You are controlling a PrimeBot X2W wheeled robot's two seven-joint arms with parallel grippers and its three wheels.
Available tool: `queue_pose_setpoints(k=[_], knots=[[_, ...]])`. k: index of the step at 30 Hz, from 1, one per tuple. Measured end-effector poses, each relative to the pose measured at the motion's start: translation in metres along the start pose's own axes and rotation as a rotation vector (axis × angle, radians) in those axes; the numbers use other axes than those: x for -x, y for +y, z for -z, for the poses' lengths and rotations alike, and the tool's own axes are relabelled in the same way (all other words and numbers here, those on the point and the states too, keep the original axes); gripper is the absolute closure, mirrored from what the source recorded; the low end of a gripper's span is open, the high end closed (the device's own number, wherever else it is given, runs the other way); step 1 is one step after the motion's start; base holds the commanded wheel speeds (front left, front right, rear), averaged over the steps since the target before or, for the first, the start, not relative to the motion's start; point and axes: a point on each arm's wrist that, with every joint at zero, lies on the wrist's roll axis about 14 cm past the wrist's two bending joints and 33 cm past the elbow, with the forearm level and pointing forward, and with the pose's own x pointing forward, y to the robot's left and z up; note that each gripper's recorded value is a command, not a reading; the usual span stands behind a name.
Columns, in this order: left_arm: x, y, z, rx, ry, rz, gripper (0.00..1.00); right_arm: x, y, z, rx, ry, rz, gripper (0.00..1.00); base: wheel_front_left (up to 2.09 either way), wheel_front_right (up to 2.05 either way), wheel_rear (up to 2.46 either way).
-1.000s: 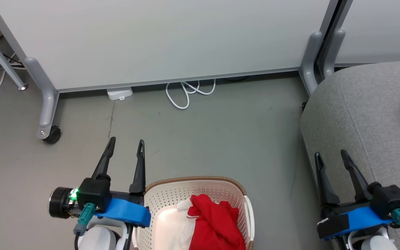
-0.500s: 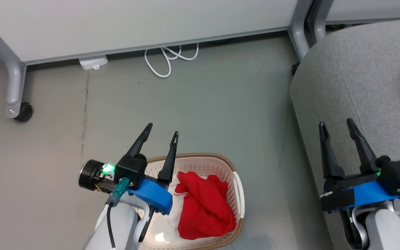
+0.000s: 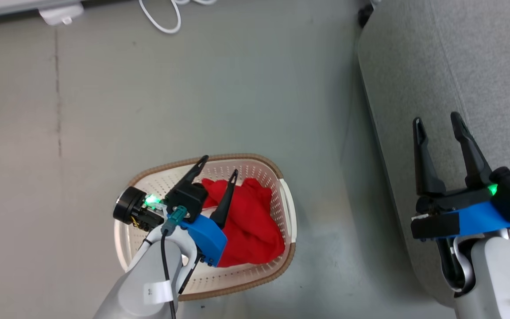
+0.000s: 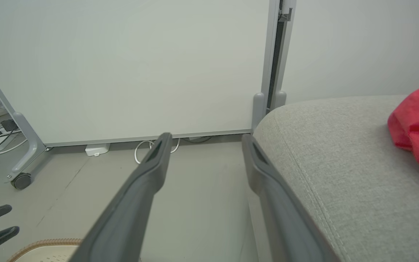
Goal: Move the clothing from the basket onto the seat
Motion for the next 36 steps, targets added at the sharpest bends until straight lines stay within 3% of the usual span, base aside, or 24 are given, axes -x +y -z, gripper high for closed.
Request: queue_pose_setpoints(k=[19, 36], knots=[[-0.02, -0.004, 0.139, 0.058, 0.408, 0.116, 0.0, -0.034, -0.018, 0.056, 0.036, 0.088, 0.015, 0.0, 0.0, 0.0, 0.0], [-0.022, -0.005, 0.217, 0.134, 0.654, 0.149, 0.0, -0.056, -0.021, 0.109, 0.076, 0.156, -0.025, 0.0, 0.0, 0.0, 0.0]])
